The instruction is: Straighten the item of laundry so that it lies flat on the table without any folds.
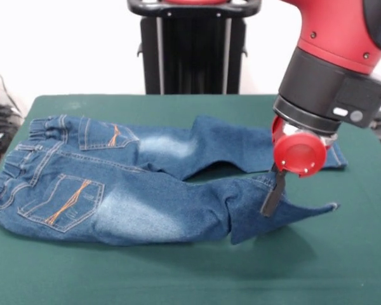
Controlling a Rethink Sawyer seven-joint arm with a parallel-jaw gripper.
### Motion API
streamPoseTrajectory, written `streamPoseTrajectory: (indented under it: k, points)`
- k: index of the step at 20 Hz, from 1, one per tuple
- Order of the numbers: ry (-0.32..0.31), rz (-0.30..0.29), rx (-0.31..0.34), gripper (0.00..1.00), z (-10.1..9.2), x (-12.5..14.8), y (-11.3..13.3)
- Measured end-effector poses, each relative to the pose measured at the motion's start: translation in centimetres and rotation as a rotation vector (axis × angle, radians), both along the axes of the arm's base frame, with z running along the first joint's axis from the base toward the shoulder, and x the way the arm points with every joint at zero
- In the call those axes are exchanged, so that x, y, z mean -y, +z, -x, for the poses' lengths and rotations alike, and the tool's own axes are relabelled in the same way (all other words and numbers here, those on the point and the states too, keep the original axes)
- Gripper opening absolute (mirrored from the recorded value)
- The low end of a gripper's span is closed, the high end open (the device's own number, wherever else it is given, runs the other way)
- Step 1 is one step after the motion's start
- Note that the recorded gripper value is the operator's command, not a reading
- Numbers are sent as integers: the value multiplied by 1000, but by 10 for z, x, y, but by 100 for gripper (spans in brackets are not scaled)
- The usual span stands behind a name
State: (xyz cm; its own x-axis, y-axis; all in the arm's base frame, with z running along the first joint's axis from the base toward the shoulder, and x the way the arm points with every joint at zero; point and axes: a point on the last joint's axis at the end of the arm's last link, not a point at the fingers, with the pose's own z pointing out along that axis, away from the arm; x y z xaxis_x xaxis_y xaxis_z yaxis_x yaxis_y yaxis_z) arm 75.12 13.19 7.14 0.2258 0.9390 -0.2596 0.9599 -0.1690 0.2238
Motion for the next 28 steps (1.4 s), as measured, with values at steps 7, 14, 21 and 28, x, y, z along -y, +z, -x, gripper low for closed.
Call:
streamPoseTrajectory:
  k: [7, 14, 21, 28]
  points:
    - [-10, -35, 9, 100, 4, -7, 8]
    - [-42, -81, 33, 100, 19, -9, 18]
    - [-32, -78, 26, 100, 39, 2, 26]
    - [13, -48, -15, 100, 37, 26, 46]
